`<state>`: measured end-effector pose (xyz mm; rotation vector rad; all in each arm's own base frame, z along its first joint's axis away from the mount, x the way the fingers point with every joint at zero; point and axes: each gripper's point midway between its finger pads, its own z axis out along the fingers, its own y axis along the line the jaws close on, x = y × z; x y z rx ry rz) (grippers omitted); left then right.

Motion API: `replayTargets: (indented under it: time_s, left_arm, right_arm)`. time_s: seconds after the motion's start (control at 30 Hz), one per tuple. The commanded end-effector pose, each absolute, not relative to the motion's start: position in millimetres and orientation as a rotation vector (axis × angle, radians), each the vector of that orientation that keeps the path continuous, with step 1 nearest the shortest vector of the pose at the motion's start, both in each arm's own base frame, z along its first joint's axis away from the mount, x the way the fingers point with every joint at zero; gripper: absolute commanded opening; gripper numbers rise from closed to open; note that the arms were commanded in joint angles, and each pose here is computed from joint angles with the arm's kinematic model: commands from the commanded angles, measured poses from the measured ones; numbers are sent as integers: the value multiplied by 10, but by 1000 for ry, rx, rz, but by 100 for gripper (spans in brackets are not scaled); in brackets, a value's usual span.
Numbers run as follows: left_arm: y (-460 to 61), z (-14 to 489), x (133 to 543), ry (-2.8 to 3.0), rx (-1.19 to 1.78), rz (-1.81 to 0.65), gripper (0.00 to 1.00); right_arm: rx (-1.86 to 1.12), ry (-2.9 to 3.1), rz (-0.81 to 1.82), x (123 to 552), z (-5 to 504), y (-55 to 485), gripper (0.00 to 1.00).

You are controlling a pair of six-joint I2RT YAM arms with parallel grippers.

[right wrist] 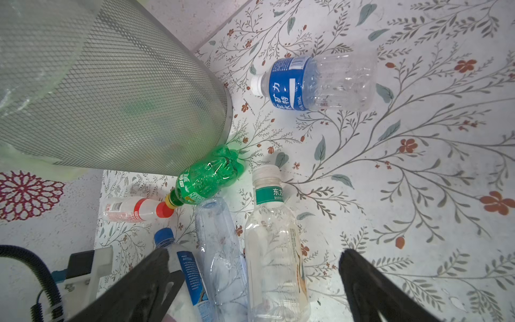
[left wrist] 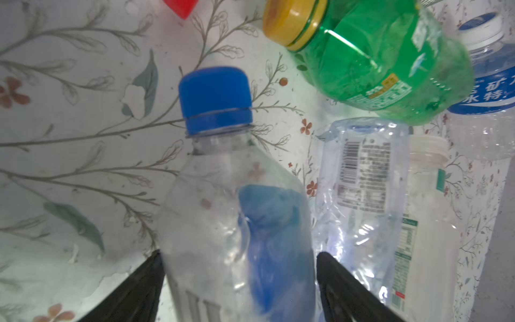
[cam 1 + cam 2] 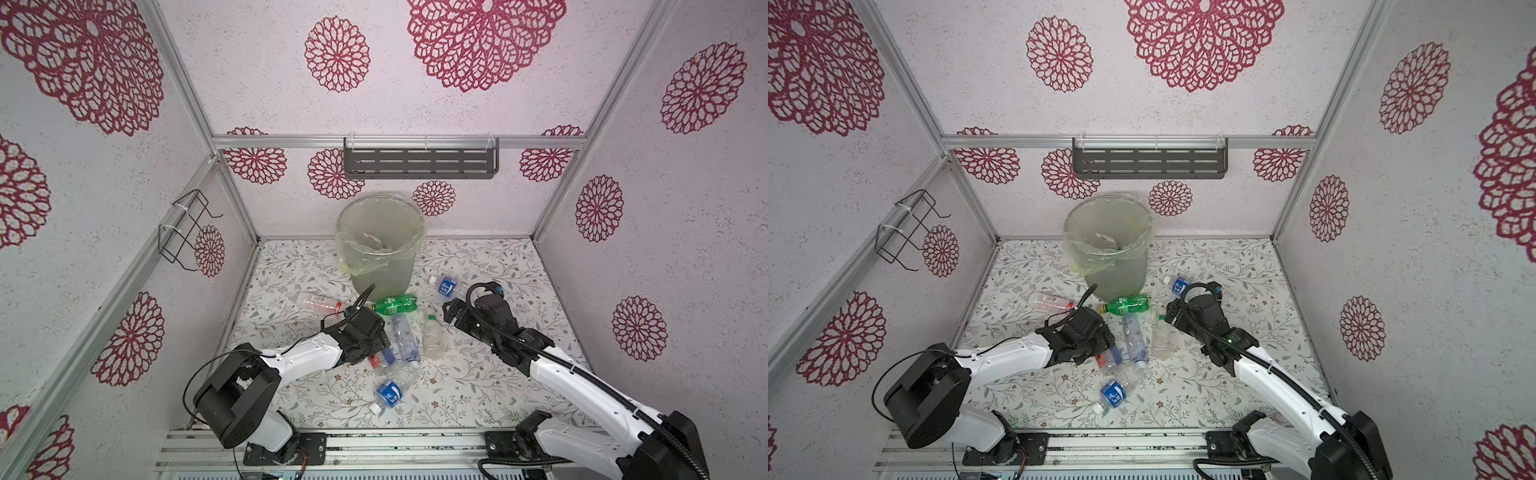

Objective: Throw the plastic bottles in the bin
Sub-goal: Pick up the plastic bottle from the center of the table.

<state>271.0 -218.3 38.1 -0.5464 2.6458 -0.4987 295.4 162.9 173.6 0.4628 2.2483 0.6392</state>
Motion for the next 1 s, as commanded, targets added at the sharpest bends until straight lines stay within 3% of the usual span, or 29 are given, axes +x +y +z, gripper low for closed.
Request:
replayTargets:
  time_s: [0.0,0.5,0.97]
  left_arm:
    - [-2197,319,2719,2635,-562,-493,87]
    - [-2153,398,2728,2603,-566,-493,69]
    - [-2052,776,2697,2479,-515,-586,68]
  right_arm:
    - [491,2211,641,2980,1863,1589,99]
    - [483,2214,632,3002,1871,1599,99]
    - [501,2222,635,2972,1789,1583,99]
